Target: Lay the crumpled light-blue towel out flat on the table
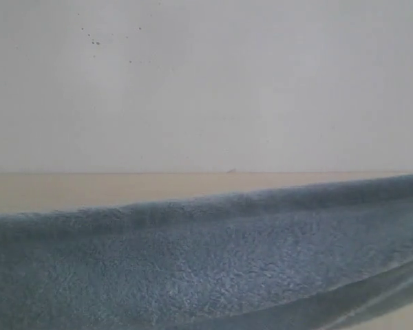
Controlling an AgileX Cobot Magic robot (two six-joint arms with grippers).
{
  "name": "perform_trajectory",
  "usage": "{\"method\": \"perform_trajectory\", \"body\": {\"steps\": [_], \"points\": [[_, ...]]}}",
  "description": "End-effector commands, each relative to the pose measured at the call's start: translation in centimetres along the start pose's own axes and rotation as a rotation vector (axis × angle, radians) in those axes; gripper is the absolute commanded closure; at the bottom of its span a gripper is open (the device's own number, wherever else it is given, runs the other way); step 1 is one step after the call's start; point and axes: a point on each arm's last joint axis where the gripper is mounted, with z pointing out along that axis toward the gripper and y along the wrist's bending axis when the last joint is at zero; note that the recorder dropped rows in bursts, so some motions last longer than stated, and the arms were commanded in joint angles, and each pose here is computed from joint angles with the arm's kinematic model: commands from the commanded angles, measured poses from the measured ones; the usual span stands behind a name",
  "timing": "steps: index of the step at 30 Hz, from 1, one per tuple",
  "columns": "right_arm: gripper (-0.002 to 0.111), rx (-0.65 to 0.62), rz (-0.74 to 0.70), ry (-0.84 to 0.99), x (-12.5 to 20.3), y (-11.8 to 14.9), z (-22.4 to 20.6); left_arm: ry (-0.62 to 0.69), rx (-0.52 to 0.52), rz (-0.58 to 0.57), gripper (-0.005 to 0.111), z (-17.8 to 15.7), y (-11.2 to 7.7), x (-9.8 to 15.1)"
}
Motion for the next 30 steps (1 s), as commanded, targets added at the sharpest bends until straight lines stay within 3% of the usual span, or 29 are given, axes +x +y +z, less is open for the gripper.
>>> {"method": "perform_trajectory", "body": {"steps": [1,7,13,15,17,20,23,27,30], "points": [[0.108,0.063,0.017,-0.036,1.7,-1.5,-3.9,-0.031,0.051,-0.015,0.103,-2.1,0.3,-0.4],[0.108,0.120,0.044,-0.051,4.0,-2.7,-7.5,-0.068,0.155,0.014,0.103,-3.3,-0.2,-1.1],[0.108,0.085,-0.009,0.013,3.7,-2.0,-5.6,0.090,0.093,0.086,0.103,0.7,-1.1,-0.3],[0.108,0.130,-0.038,0.093,4.0,-1.1,-2.5,0.232,0.014,0.140,0.103,4.1,-1.6,0.8],[0.108,0.123,-0.067,0.197,4.9,0.7,1.4,0.365,-0.001,0.167,0.103,7.5,-2.8,2.0],[0.108,0.032,-0.110,0.252,5.4,3.9,7.1,0.460,0.005,0.198,0.103,13.0,-4.9,2.6],[0.108,0.044,-0.177,0.301,5.6,5.7,11.9,0.585,-0.048,0.286,0.103,17.9,-6.2,3.6],[0.108,0.087,-0.252,0.334,6.4,7.3,16.8,0.623,-0.111,0.348,0.103,23.4,-7.3,4.7],[0.108,0.091,-0.188,0.370,6.4,7.2,20.0,0.667,-0.112,0.316,0.103,27.0,-7.0,6.3]]}}
